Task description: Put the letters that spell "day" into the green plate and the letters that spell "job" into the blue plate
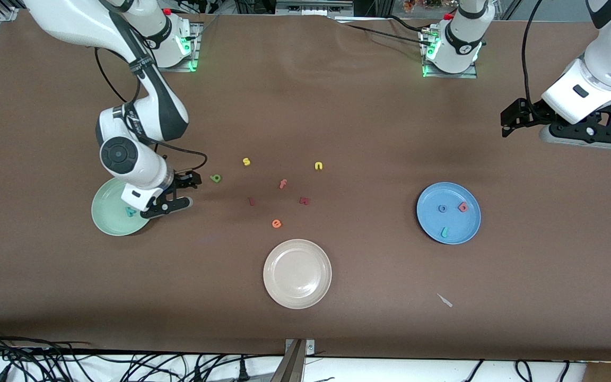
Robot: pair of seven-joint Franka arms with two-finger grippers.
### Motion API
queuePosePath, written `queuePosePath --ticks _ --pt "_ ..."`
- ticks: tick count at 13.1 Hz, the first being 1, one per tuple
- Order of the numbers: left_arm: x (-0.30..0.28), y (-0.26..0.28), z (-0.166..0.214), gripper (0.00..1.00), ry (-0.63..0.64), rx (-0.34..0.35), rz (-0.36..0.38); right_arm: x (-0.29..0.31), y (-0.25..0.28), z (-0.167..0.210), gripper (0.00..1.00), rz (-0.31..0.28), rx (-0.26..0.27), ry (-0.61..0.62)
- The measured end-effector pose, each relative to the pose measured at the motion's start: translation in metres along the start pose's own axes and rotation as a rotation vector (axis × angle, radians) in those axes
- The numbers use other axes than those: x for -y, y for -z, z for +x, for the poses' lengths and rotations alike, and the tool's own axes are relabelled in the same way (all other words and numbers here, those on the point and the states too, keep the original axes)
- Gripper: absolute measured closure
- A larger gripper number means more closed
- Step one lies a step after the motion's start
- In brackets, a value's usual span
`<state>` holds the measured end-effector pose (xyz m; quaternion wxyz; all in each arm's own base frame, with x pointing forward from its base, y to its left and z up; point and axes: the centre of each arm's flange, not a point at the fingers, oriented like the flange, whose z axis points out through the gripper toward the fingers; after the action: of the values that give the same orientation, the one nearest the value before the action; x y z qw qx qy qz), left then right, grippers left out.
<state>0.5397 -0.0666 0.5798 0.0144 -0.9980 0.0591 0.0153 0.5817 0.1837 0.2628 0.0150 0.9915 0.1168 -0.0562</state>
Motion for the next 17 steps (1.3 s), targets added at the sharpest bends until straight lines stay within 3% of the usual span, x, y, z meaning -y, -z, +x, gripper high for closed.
queuePosePath --ticks 3,8,17 --pt "0.001 0.003 0.000 0.00 0.002 0.000 0.000 0.028 -0.002 -0.005 0.00 0.015 -0.001 -0.103" --pt "0.000 0.007 0.000 0.00 0.000 -0.008 0.000 0.056 -0.051 -0.036 0.00 0.071 -0.080 -0.232" --pt "0.003 0.006 0.002 0.00 0.005 -0.004 -0.001 0.067 -0.080 -0.050 0.00 0.062 -0.040 -0.234"
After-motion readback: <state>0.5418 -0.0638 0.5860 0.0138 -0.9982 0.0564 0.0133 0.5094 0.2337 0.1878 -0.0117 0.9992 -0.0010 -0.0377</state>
